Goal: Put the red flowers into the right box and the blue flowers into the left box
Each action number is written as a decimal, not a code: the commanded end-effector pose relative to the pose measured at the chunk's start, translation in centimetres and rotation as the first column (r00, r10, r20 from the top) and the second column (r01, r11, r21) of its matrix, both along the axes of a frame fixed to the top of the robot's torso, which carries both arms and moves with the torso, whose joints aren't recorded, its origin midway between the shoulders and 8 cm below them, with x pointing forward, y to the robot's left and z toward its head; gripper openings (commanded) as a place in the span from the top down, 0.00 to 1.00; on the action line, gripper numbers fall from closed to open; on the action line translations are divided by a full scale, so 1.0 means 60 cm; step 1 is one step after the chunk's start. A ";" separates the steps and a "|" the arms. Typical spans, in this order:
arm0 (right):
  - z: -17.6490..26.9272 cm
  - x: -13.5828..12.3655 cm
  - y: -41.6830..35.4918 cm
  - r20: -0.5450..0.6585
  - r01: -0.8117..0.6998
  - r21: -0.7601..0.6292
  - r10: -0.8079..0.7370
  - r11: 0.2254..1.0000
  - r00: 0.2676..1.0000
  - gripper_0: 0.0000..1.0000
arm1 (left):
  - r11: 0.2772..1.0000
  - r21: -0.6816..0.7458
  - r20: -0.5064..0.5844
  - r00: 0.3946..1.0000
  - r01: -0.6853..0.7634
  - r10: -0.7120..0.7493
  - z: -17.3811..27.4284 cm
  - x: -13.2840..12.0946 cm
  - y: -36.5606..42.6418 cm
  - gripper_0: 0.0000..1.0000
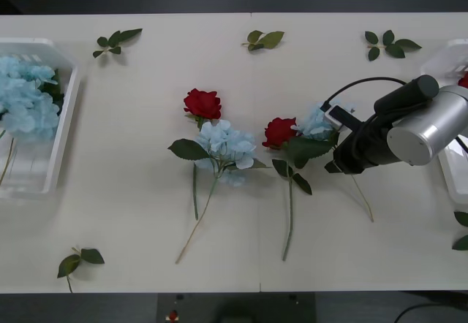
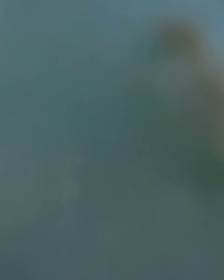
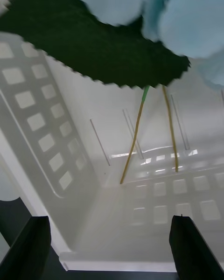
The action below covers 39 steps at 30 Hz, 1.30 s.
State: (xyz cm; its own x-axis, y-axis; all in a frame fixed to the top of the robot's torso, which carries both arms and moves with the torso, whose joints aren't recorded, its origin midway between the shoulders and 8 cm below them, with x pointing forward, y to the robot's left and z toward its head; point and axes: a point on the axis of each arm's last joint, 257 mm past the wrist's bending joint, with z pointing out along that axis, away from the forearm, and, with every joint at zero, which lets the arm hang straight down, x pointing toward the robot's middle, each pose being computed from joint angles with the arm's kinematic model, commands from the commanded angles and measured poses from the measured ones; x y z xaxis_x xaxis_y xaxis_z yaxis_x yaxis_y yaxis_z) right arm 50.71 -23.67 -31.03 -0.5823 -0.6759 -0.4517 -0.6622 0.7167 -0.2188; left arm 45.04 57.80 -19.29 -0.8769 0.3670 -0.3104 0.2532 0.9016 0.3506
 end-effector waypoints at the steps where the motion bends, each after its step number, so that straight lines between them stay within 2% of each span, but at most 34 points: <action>1: 0.011 0.015 0.017 0.030 -0.025 -0.002 0.026 1.000 0.999 0.03 | 0.998 -0.063 0.060 0.998 0.024 -0.020 0.051 0.012 -0.035 0.00; 2: 0.007 0.015 0.021 0.027 -0.027 0.000 0.027 1.000 0.999 0.09 | 0.995 -0.088 0.064 0.997 0.043 -0.037 0.056 0.013 -0.051 0.00; 5: 0.002 0.016 0.023 0.025 -0.024 0.000 0.024 1.000 0.999 0.10 | 0.984 -0.151 0.084 0.993 0.096 -0.084 0.068 0.020 -0.097 0.00; 6: 0.001 0.015 0.023 0.025 -0.025 -0.001 0.025 1.000 0.999 0.45 | 0.981 -0.161 0.087 0.992 0.109 -0.095 0.070 0.021 -0.107 0.00; 7: 0.001 0.015 0.025 0.024 -0.025 0.000 0.025 1.000 0.999 0.54 | 0.977 -0.176 0.093 0.990 0.123 -0.108 0.072 0.022 -0.119 0.00; 10: 0.002 0.016 0.026 0.024 -0.023 0.003 0.023 1.000 0.999 0.97 | 0.958 -0.225 0.102 0.982 0.179 -0.160 0.072 0.026 -0.174 0.00; 11: 0.002 0.016 0.024 0.025 -0.022 0.002 0.022 1.000 0.999 1.00 | 0.954 -0.232 0.103 0.980 0.188 -0.168 0.071 0.027 -0.185 0.00; 16: 0.001 0.016 0.021 0.022 -0.015 0.004 0.015 1.000 1.000 1.00 | 0.930 -0.308 0.097 0.979 0.200 -0.178 0.078 0.028 -0.283 0.00; 22: 0.021 0.025 0.012 0.023 0.014 0.041 -0.015 0.999 1.000 1.00 | 0.938 -0.296 0.108 0.982 0.179 -0.153 0.087 0.028 -0.375 0.00; 30: 0.104 0.058 0.002 -0.018 0.137 0.278 -0.137 0.951 0.990 1.00 | 0.948 -0.300 0.139 0.988 0.107 -0.068 0.069 0.034 -0.501 0.00; 32: 0.133 0.067 0.002 -0.007 0.129 0.325 -0.134 0.937 0.991 1.00 | 0.948 -0.304 0.138 0.989 0.091 -0.051 0.060 0.038 -0.522 0.00; 35: 0.169 0.073 0.009 -0.039 0.143 0.441 -0.140 0.886 0.989 1.00 | 0.951 -0.304 0.150 0.988 0.066 -0.020 0.057 0.049 -0.550 0.00; 36: 0.189 0.075 0.014 -0.057 0.145 0.510 -0.135 0.848 0.989 1.00 | 0.952 -0.301 0.156 0.988 0.049 -0.002 0.056 0.054 -0.562 0.00; 39: 0.230 0.075 0.029 -0.041 0.093 0.611 -0.086 0.786 0.995 1.00 | 0.955 -0.295 0.173 0.985 0.024 0.029 0.053 0.062 -0.584 0.00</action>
State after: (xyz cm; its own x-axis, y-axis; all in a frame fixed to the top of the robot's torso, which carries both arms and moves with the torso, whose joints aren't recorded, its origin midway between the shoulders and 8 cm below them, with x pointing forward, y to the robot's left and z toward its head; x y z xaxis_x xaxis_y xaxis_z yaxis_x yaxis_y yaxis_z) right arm 54.47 -20.80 -19.48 -0.6880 -0.1969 -0.6985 -0.5467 0.7736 0.3204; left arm 47.36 24.20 -18.48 -0.8244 0.2903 -0.4859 0.2675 0.9564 0.1175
